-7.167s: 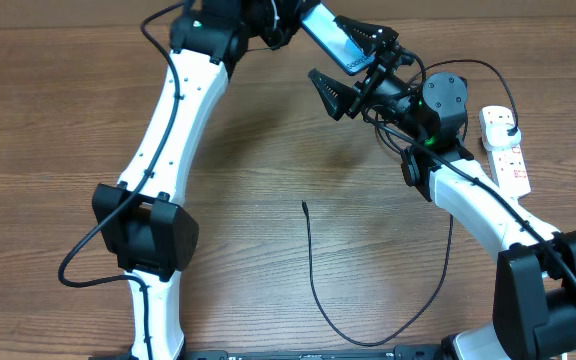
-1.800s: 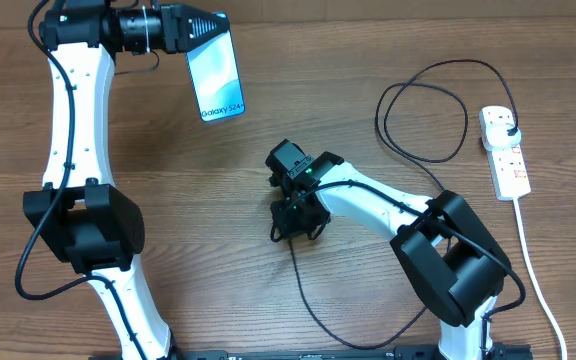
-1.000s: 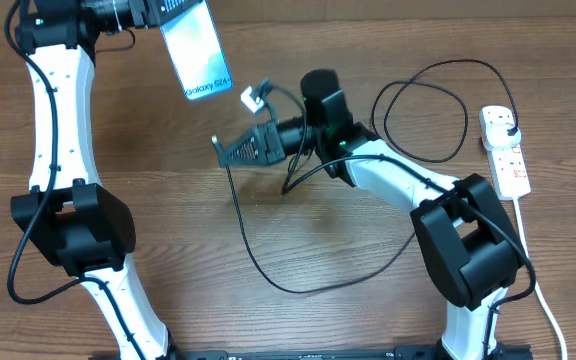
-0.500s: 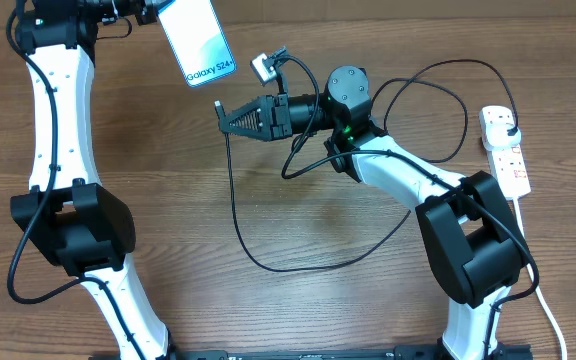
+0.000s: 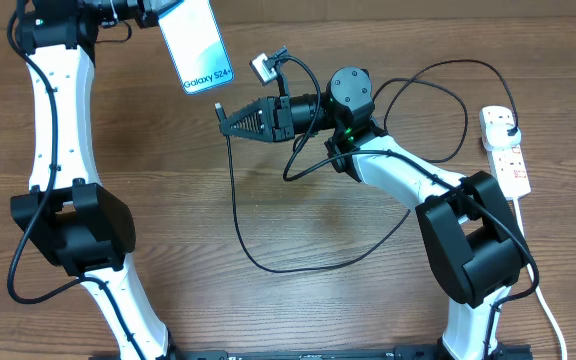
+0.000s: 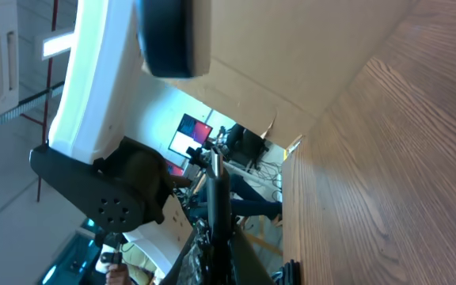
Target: Plug charger to phone and switch on socket
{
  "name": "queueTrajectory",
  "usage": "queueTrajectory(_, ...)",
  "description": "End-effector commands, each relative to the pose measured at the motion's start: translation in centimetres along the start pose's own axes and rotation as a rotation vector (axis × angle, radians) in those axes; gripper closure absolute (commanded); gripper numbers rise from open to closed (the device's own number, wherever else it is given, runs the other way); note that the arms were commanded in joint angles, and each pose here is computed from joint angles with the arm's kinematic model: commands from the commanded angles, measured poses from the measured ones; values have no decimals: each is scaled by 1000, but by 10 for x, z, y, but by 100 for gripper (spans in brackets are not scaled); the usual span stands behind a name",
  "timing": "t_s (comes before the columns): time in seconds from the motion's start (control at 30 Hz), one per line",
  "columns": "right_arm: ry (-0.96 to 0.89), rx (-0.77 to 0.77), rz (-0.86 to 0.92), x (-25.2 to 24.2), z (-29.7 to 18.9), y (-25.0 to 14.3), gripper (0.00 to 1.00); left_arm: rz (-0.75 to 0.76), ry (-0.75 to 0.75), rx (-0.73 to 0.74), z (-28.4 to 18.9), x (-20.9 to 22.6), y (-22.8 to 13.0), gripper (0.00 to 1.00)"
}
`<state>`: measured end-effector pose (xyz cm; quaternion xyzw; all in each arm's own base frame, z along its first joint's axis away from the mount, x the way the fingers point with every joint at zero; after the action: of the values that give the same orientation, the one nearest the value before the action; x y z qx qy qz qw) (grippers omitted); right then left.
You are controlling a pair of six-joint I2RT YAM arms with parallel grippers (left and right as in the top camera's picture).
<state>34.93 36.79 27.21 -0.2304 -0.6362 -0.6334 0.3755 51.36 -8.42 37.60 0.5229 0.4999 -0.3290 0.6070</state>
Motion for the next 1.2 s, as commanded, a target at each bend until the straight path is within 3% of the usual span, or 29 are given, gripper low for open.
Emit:
queueTrajectory(0.0,12,10,-53,5,-1,2,96,7,-4,16,3,1,-5,96)
queueTrajectory(1.17,-30,13,-26,-10,-6,0,96,-42,128,-39,2,34,-10,96)
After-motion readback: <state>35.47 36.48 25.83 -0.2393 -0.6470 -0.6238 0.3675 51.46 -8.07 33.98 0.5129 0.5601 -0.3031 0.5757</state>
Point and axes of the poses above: each gripper's point midway between its finger pads, its own z axis out along the fingers, its own x axis along the line the jaws close on, y = z × x, the point moved 1 cm from there along -z, back along the fingers, and after that the axes turned 8 degrees about -z, right-handed, at the moved point
